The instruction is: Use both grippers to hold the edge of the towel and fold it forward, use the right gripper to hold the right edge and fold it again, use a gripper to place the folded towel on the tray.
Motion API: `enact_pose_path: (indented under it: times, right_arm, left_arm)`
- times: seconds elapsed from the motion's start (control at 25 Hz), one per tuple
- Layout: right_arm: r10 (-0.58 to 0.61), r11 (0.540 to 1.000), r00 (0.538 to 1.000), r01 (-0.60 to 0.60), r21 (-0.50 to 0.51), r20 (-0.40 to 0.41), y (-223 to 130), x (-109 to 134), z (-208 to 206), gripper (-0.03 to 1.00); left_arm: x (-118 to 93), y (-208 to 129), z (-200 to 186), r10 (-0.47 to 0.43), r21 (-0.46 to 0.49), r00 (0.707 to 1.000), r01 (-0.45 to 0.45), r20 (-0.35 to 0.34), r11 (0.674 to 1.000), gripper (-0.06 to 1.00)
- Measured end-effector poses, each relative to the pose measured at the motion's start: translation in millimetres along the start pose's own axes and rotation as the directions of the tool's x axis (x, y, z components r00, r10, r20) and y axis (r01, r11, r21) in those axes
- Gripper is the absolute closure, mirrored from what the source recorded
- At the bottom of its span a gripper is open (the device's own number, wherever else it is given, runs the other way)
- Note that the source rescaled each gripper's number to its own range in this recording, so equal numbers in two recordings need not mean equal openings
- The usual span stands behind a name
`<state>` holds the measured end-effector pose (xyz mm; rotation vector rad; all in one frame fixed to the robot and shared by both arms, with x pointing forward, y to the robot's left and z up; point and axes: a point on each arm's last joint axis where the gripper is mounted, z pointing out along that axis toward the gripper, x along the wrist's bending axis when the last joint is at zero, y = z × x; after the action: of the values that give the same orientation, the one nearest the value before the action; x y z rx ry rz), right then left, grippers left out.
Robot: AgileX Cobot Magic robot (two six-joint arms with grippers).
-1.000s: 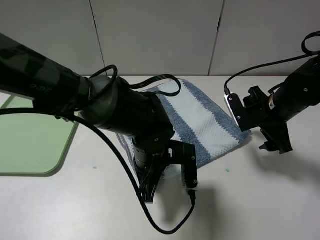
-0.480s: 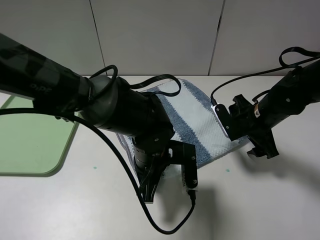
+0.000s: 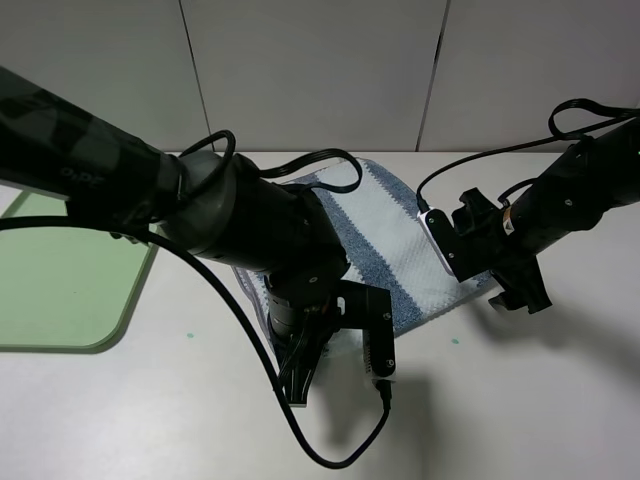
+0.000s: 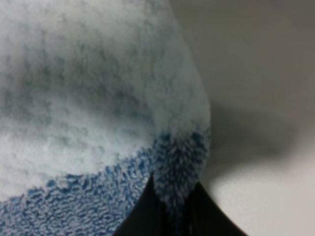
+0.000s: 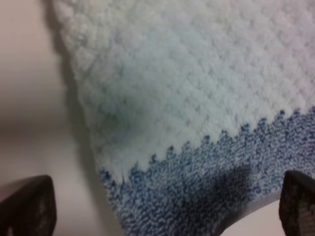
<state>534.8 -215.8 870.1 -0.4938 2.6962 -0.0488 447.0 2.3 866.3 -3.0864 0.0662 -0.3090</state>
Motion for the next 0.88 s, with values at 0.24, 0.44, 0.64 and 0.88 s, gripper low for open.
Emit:
enact_pose_path:
  times: [0.24,0.44,0.64,0.88]
  right_arm:
    - [-0.009,1.000,1.000,0.009,-0.008,0.007,1.0,-0.6,3.9,0.12]
    - [-0.009,1.000,1.000,0.009,-0.011,0.011,1.5,-0.6,5.4,0.27]
    - [-0.009,1.000,1.000,0.009,-0.014,0.012,1.8,-0.5,6.6,0.47]
    - [-0.009,1.000,1.000,0.009,-0.018,0.015,2.3,-0.5,7.9,0.63]
  left_arm:
    - [0.0,0.0,0.0,0.000,0.000,1.000,0.000,0.000,1.000,0.94]
    - [0.0,0.0,0.0,0.000,0.000,1.000,0.000,0.000,1.000,0.94]
    - [0.0,0.0,0.0,0.000,0.000,1.000,0.000,0.000,1.000,0.94]
    - [0.0,0.0,0.0,0.000,0.000,1.000,0.000,0.000,1.000,0.94]
